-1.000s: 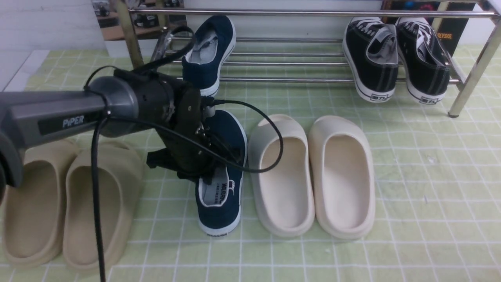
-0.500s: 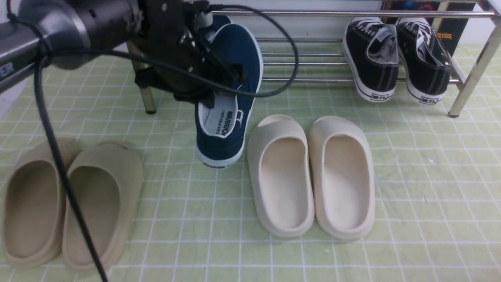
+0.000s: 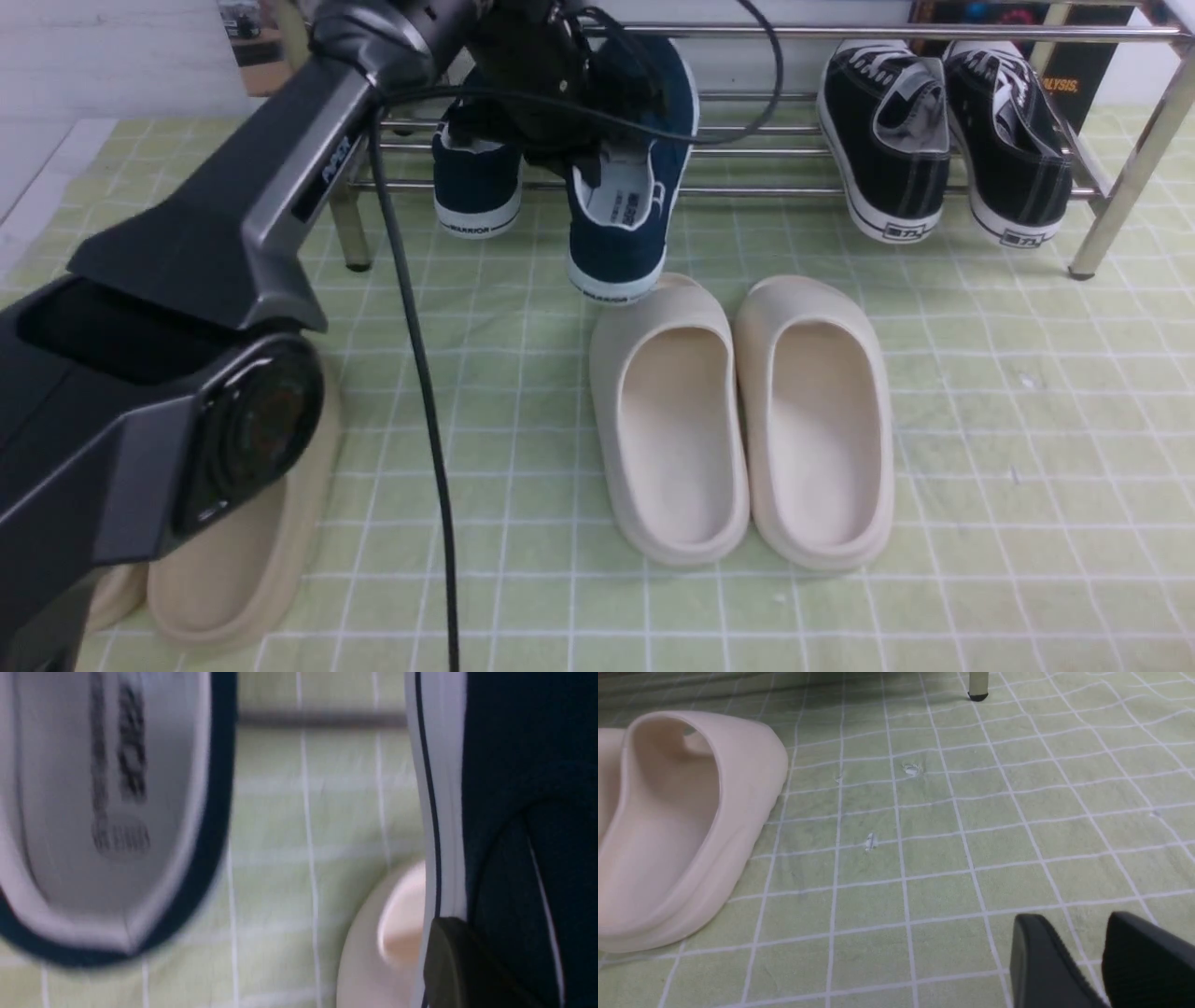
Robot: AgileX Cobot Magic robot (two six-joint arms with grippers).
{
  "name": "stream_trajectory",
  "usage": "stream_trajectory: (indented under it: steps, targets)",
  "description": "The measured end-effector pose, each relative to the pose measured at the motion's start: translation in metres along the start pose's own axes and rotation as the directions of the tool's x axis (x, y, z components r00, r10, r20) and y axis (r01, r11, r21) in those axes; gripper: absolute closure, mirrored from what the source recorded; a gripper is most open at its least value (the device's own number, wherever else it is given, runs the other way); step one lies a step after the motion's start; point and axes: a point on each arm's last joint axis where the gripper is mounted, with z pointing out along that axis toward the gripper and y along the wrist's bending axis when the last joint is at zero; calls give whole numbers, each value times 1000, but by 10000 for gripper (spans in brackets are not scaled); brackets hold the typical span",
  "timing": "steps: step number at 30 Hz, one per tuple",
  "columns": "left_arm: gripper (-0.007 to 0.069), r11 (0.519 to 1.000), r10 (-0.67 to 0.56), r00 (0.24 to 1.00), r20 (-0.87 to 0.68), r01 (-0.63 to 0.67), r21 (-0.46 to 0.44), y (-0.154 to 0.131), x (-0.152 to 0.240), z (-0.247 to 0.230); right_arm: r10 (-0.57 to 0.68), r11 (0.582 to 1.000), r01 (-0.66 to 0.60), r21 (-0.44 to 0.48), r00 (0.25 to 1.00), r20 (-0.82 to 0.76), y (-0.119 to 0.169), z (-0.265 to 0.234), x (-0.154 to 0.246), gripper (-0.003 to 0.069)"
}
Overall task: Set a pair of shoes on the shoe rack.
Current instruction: Use the left arm to put a shoe into the shoe rack
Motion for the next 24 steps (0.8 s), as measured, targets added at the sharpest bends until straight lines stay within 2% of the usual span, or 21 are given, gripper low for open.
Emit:
stream_trajectory:
  steps: [5, 11, 17, 24]
  targets:
    - [622, 999, -38, 999, 26, 38, 14, 15, -8, 18, 0, 1000, 0, 0, 1000, 0, 0, 0, 0, 419]
    - [622, 999, -51, 999, 7, 51, 15, 19, -4, 37, 0, 1000, 0, 0, 1000, 0, 0, 0, 0, 419]
    - [622, 995, -76, 987, 144, 67, 70, 16, -17, 37, 0, 1000, 0, 0, 1000, 0, 0, 0, 0, 419]
    - [622, 994, -82, 975, 206, 66, 86, 19, -22, 43, 0, 1000, 0, 0, 1000, 0, 0, 0, 0, 419]
